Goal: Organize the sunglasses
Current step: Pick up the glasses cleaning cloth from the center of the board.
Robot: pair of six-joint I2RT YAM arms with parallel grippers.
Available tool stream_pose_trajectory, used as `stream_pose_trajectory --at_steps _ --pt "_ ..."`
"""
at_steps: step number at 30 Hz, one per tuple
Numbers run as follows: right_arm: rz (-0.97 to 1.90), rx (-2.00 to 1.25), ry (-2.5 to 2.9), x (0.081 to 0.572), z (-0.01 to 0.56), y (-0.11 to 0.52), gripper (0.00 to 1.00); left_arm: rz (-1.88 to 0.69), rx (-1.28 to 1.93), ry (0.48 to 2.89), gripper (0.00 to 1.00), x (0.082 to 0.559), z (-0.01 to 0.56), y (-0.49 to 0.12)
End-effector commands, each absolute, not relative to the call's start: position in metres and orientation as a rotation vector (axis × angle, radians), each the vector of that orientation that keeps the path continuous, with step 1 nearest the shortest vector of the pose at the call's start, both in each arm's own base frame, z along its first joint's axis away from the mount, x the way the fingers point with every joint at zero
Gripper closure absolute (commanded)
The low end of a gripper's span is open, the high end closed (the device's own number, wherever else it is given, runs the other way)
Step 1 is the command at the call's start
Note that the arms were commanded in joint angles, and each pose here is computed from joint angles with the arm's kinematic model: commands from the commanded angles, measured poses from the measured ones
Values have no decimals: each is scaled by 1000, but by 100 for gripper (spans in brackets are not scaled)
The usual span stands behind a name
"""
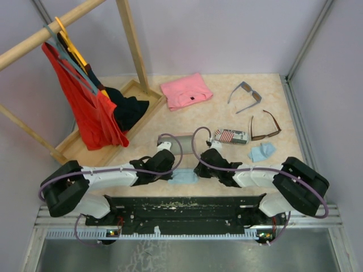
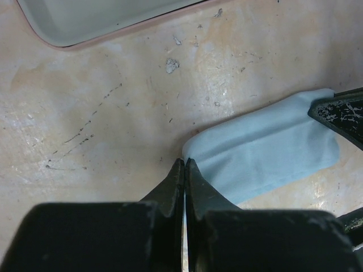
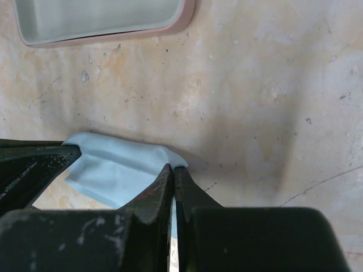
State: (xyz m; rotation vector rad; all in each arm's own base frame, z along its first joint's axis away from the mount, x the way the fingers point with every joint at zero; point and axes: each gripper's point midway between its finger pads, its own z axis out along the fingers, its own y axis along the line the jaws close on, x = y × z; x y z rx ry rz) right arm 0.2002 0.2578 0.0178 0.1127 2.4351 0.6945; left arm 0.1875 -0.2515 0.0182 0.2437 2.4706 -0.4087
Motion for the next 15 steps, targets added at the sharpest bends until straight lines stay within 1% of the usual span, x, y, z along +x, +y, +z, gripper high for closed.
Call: stream_pose_trajectory --at_steps 1,8,15 --pt "654 -65 2416 202 12 255 100 -301 293 2583 100 162 -11 -221" --pt "692 -183 2256 222 35 270 100 -345 223 2470 100 180 1 -227" --pt "644 -244 2157 242 52 278 100 -337 158 2375 100 204 13 -224"
